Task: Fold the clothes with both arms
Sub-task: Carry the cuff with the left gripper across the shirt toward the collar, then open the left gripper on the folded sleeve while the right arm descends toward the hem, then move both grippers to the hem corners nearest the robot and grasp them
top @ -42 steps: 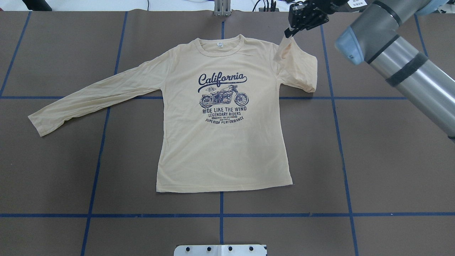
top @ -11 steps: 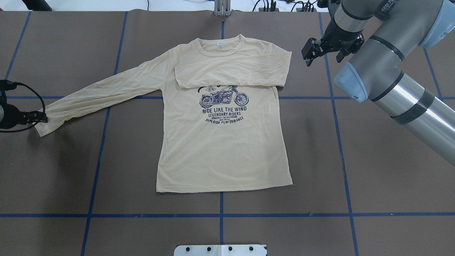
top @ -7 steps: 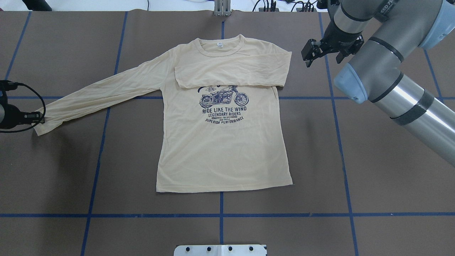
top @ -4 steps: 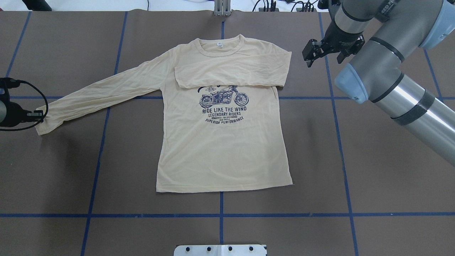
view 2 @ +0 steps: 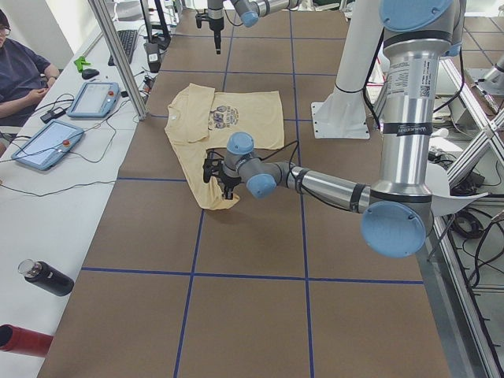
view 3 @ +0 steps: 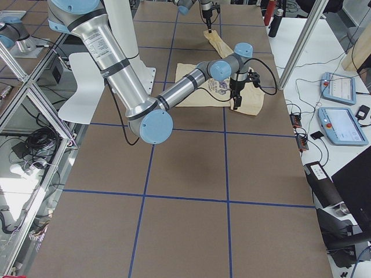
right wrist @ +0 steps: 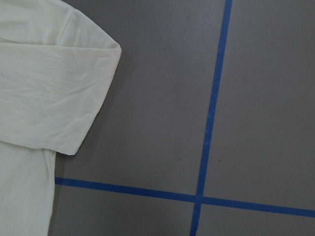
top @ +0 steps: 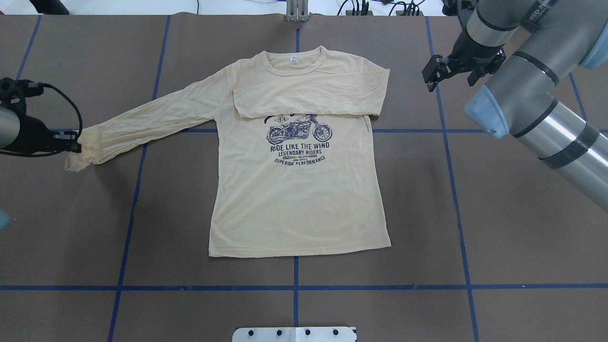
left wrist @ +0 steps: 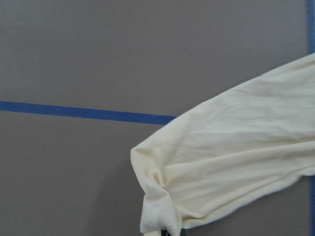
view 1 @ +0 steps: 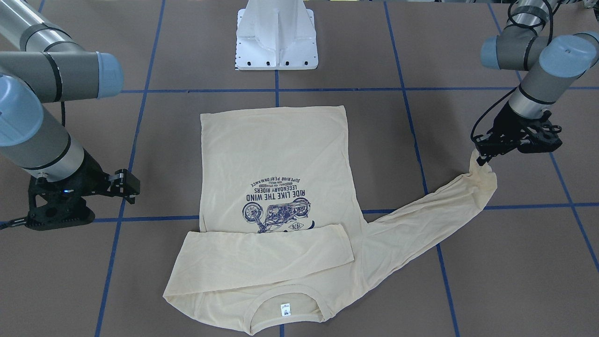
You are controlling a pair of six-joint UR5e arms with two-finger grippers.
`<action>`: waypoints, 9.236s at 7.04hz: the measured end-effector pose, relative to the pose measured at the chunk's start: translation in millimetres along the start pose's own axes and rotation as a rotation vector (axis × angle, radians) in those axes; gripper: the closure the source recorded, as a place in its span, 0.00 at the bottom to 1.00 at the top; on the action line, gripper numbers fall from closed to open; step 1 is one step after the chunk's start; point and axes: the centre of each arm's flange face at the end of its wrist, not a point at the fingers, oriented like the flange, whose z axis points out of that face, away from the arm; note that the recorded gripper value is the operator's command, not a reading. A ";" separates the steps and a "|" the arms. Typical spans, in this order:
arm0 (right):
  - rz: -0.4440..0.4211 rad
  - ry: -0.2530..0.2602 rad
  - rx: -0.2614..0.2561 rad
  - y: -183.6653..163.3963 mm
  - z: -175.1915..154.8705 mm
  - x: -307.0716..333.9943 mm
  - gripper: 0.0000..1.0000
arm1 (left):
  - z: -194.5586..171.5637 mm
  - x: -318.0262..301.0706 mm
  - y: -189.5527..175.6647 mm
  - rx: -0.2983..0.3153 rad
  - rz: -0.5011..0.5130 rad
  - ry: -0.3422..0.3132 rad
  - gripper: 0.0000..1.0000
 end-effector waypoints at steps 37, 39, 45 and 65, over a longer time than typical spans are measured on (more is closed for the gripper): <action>0.034 -0.035 -0.062 277.6 139.4 -200.0 0.80 | -74.3 365.2 77.7 -0.029 -0.127 0.331 0.01; 0.040 -0.021 -0.070 277.9 138.6 -198.5 0.87 | -74.8 365.2 77.9 -0.029 -0.127 0.332 0.01; 0.061 -0.081 -0.057 275.7 100.5 -205.3 1.00 | -42.8 338.5 92.7 -0.064 -0.145 0.258 0.01; 0.170 -0.151 -0.054 271.4 64.6 -204.0 1.00 | 27.2 313.1 227.7 -0.206 -0.106 -0.090 1.00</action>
